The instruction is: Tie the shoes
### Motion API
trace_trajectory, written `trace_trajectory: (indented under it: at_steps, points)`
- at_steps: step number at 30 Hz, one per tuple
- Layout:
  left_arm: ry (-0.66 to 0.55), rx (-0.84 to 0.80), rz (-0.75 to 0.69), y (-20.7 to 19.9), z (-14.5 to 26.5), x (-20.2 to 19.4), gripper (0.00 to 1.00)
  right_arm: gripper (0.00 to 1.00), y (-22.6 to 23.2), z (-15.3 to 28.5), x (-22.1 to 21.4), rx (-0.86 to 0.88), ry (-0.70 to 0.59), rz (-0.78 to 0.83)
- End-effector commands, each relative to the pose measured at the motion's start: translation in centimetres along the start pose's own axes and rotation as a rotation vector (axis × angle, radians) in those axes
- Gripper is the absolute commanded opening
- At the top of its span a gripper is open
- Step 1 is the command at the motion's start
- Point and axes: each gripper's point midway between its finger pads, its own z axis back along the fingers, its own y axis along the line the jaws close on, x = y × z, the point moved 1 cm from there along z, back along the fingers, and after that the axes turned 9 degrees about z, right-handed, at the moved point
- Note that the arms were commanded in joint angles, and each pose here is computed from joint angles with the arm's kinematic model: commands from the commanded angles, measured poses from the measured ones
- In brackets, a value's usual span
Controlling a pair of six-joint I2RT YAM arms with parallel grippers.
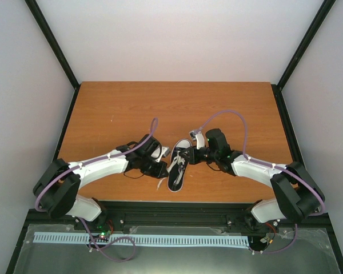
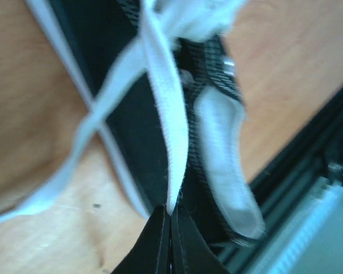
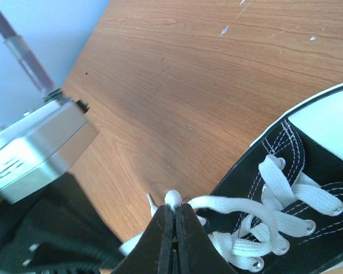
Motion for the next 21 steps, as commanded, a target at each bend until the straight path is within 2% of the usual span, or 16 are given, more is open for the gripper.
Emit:
trace_trajectory:
  at_steps: [1,6,12,15,17,19,21]
  points:
    - [0.041,-0.237,-0.003,-5.7,2.5,-0.5,0.01,0.03,0.4,0.0,1.8,-0.004,-0.051,0.012]
    - [0.082,-0.348,-0.023,-8.3,3.4,-0.8,0.02,0.03,0.1,-0.3,1.3,-0.009,-0.037,-0.004]
    - [0.114,-0.392,-0.056,-10.9,2.1,-0.8,0.02,0.03,-0.2,-0.4,1.2,-0.017,-0.033,-0.009]
    - [0.119,-0.416,-0.086,-12.8,1.4,-0.9,0.05,0.03,-0.2,-0.5,1.2,-0.015,-0.032,-0.016]
    - [0.118,-0.413,-0.079,-12.8,0.7,-1.1,0.13,0.03,-0.2,-0.5,1.2,-0.017,-0.032,-0.019]
    - [0.103,-0.384,-0.067,-12.0,0.2,-1.0,0.32,0.03,-0.1,-0.4,1.4,-0.016,-0.037,-0.017]
    - [0.072,-0.32,-0.076,-11.0,0.2,-0.8,0.42,0.03,-0.1,-0.4,1.4,-0.014,-0.037,-0.013]
